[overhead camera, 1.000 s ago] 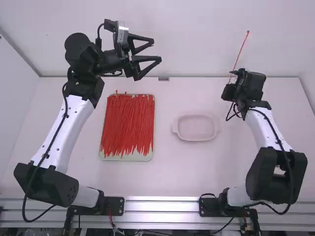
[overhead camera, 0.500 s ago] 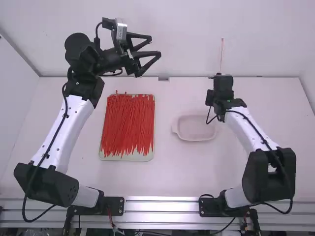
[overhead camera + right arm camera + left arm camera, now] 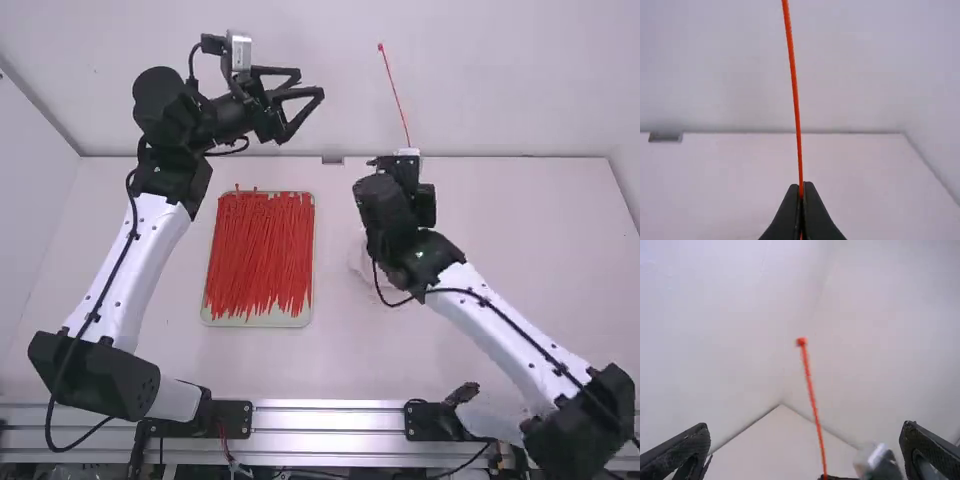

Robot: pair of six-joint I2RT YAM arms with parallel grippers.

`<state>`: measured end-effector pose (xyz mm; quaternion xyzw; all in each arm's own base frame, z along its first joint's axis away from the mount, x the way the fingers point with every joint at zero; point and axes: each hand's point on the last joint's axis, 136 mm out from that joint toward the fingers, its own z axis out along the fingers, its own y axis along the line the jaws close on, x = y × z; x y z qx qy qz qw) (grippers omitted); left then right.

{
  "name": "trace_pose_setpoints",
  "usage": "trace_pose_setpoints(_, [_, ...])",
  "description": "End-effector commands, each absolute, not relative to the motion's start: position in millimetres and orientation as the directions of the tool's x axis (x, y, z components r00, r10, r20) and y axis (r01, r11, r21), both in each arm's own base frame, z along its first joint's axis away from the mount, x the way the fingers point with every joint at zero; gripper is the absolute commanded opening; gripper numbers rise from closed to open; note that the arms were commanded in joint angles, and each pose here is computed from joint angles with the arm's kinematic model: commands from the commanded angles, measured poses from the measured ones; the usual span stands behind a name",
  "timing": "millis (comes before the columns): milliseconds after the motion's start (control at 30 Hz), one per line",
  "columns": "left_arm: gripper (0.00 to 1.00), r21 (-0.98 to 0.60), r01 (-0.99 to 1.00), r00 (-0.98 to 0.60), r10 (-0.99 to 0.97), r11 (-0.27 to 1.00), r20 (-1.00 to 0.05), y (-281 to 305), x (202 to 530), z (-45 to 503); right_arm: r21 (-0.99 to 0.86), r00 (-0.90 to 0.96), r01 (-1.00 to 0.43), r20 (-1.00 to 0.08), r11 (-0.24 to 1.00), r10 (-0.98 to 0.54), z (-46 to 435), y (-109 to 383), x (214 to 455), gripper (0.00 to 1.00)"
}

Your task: Fasten the cable tie

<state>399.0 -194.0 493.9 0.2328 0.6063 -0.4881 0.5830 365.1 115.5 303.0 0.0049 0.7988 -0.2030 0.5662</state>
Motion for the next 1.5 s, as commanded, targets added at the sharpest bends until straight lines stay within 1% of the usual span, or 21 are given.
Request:
trace_pose_setpoints(0, [0.99,-0.363,0.842,-0.246,-0.316,0.398,-0.916,-193.7,397.5,497.6,-0.352,-0.290,0.354,-0.922,0.867,-0.256,342.8,104.9,345.8,0.00])
trace_pose_setpoints(133, [0.99,-0.380,0.851,-0.257,-0.342,0.362,-0.904,-199.3,391.8,506.3,-0.373,-0.253,0.363,-0.921,0.854,-0.295,358.4,117.0,334.1,0.00])
trace_pose_setpoints(233, [0.99,-0.390,0.861,-0.267,-0.363,0.327,-0.893,-205.2,385.8,514.0,-0.388,-0.238,0.405,-0.919,0.828,-0.315,367.5,120.4,326.3,0.00])
trace_pose_setpoints(367, [0.99,-0.363,0.881,-0.241,-0.371,0.304,-0.897,-212.3,378.7,522.2,-0.428,-0.243,0.423,-0.903,0.799,-0.355,370.6,128.5,324.9,0.00])
trace_pose_setpoints(733, [0.99,-0.379,0.860,-0.212,-0.434,0.343,-0.875,-223.5,383.9,530.9,-0.502,-0.269,0.441,-0.865,0.744,-0.424,370.0,148.9,323.8,0.00])
trace_pose_setpoints(800, [1.00,-0.400,0.845,-0.219,-0.450,0.357,-0.865,-221.5,388.2,530.5,-0.505,-0.275,0.458,-0.863,0.732,-0.424,371.6,149.3,322.0,0.00])
trace_pose_setpoints(867, [0.98,-0.424,0.828,-0.231,-0.466,0.366,-0.854,-219.3,392.2,529.6,-0.507,-0.278,0.465,-0.862,0.726,-0.424,372.8,148.3,322.4,0.00])
trace_pose_setpoints(967, [0.90,-0.439,0.819,-0.236,-0.479,0.371,-0.845,-217.8,394.5,530.2,-0.515,-0.279,0.457,-0.857,0.725,-0.433,372.3,150.6,323.2,0.00])
trace_pose_setpoints(1000, [0.85,-0.436,0.820,-0.233,-0.480,0.370,-0.846,-217.6,394.2,531.0,-0.514,-0.279,0.458,-0.858,0.725,-0.431,372.4,150.3,323.1,0.00])
trace_pose_setpoints(1067, [0.69,-0.432,0.823,-0.227,-0.482,0.370,-0.846,-217.4,393.8,532.2,-0.517,-0.282,0.459,-0.856,0.723,-0.433,372.4,149.6,323.5,0.00])
trace_pose_setpoints(1100, [0.63,-0.434,0.819,-0.225,-0.487,0.375,-0.844,-216.5,395.0,532.4,-0.517,-0.281,0.457,-0.856,0.724,-0.434,372.4,149.9,323.7,0.00])
trace_pose_setpoints(1133, [0.51,-0.438,0.814,-0.221,-0.494,0.382,-0.841,-215.1,396.6,533.0,-0.517,-0.280,0.455,-0.856,0.725,-0.435,372.3,150.4,323.8,0.00])
trace_pose_setpoints(1200, [0.37,-0.458,0.803,-0.232,-0.508,0.381,-0.829,-213.6,398.6,533.4,-0.517,-0.277,0.449,-0.856,0.729,-0.437,372.3,151.7,324.4,0.00])
trace_pose_setpoints(1267, [0.28,-0.471,0.796,-0.237,-0.519,0.381,-0.821,-210.5,400.5,533.9,-0.516,-0.271,0.440,-0.857,0.735,-0.439,372.1,153.8,325.2,0.00])
trace_pose_setpoints(1367, [0.26,-0.473,0.795,-0.240,-0.520,0.380,-0.820,-211.8,400.4,533.7,-0.513,-0.267,0.435,-0.858,0.740,-0.438,372.4,154.7,326.0,0.00])
trace_pose_setpoints(1467, [0.20,-0.475,0.792,-0.239,-0.522,0.383,-0.819,-210.6,401.3,533.4,-0.510,-0.265,0.437,-0.860,0.741,-0.435,372.4,154.6,326.0,0.00])
